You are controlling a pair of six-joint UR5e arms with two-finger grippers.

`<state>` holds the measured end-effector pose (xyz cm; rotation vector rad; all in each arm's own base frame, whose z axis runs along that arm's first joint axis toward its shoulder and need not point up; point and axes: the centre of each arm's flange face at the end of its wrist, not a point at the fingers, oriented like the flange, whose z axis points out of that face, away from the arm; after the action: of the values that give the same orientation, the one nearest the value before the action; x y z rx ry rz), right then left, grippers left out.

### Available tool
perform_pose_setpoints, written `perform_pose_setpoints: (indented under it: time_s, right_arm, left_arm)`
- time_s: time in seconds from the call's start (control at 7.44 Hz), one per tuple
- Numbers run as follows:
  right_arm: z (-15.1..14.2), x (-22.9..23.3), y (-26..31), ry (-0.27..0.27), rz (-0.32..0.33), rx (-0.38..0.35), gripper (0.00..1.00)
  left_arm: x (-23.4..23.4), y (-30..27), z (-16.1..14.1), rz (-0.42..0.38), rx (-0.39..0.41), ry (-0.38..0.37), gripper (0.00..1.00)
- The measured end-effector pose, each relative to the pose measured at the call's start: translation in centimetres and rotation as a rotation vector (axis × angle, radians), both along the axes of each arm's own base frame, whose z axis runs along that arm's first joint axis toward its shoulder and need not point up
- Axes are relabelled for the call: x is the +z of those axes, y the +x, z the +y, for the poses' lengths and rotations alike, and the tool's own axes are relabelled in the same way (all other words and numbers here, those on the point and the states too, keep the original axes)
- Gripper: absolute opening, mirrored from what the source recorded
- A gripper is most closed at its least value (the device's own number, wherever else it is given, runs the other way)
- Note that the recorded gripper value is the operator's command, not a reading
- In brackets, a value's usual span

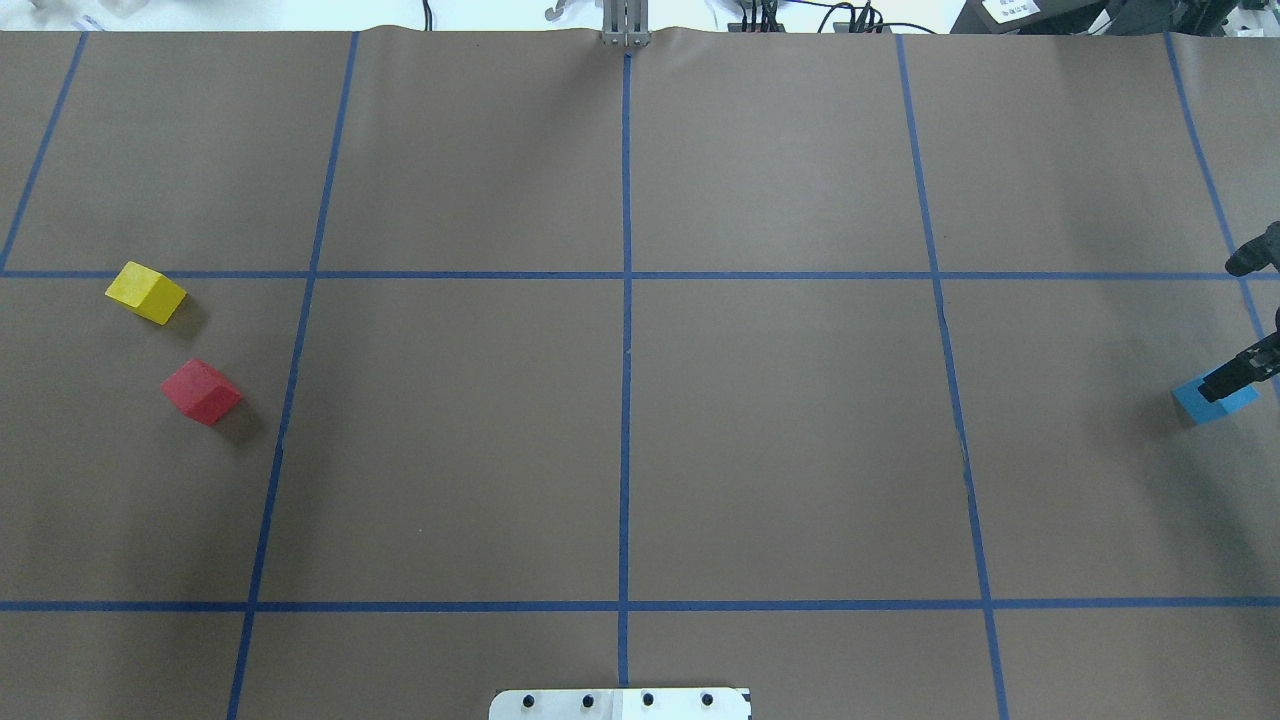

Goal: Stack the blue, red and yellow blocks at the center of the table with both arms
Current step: 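Lower the right gripper onto the blue cube and close on it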

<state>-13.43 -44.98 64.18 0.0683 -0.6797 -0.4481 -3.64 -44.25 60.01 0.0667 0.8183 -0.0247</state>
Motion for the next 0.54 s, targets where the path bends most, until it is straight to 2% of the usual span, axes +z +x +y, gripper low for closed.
perform_pose_setpoints:
  time_s: [0.54]
  right_arm:
    - [-0.07,0.88,-0.84,-0.008,0.006,-0.025,0.89]
  left_arm:
    - [-0.38,0.01,0.0,0.001,0.0,0.007,1.0]
